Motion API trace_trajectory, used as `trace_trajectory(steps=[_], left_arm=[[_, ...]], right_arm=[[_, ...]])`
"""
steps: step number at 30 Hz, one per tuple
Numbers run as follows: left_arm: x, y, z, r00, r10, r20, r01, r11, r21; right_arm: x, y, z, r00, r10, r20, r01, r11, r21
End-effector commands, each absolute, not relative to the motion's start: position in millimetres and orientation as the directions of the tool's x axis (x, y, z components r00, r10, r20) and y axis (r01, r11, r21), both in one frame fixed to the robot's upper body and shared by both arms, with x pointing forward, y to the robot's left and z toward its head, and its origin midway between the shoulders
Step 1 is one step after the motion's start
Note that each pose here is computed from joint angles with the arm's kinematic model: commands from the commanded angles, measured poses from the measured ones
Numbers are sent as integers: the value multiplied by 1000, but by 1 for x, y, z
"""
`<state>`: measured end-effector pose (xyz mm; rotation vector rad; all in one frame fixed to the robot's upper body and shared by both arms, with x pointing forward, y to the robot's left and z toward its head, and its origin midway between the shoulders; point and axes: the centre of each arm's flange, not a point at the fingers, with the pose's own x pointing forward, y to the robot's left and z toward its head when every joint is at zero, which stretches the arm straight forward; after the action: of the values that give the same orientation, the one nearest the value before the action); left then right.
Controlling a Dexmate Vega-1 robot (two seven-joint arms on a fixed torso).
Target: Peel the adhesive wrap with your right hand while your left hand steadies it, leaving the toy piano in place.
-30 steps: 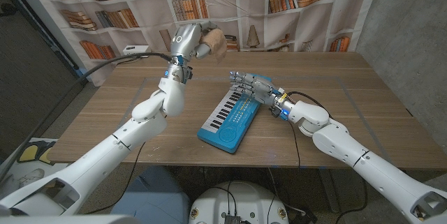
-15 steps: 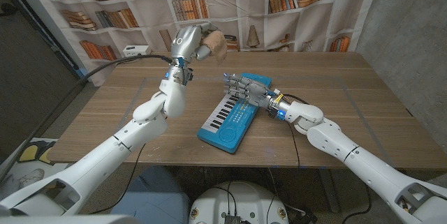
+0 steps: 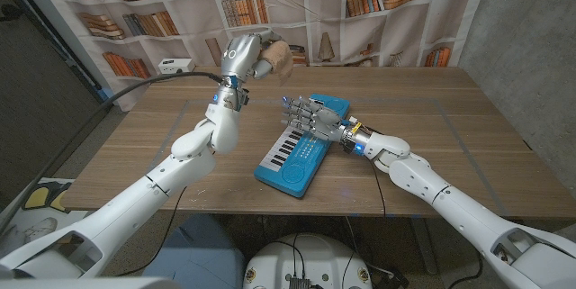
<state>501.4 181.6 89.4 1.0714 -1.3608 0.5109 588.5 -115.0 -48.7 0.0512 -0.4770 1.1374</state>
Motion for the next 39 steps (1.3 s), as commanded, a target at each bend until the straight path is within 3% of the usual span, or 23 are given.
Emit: trace_trajectory(steps=[1,39], left_arm=[[498,182,87,182,-289,940,-846,442,300],[496,181,81,172,-329,929,-863,404,303]], right_arm=[[592,-108,-50,300,865,402,-907,389,-161],[609,-99,-59,258,858,445,-955,295,-14]])
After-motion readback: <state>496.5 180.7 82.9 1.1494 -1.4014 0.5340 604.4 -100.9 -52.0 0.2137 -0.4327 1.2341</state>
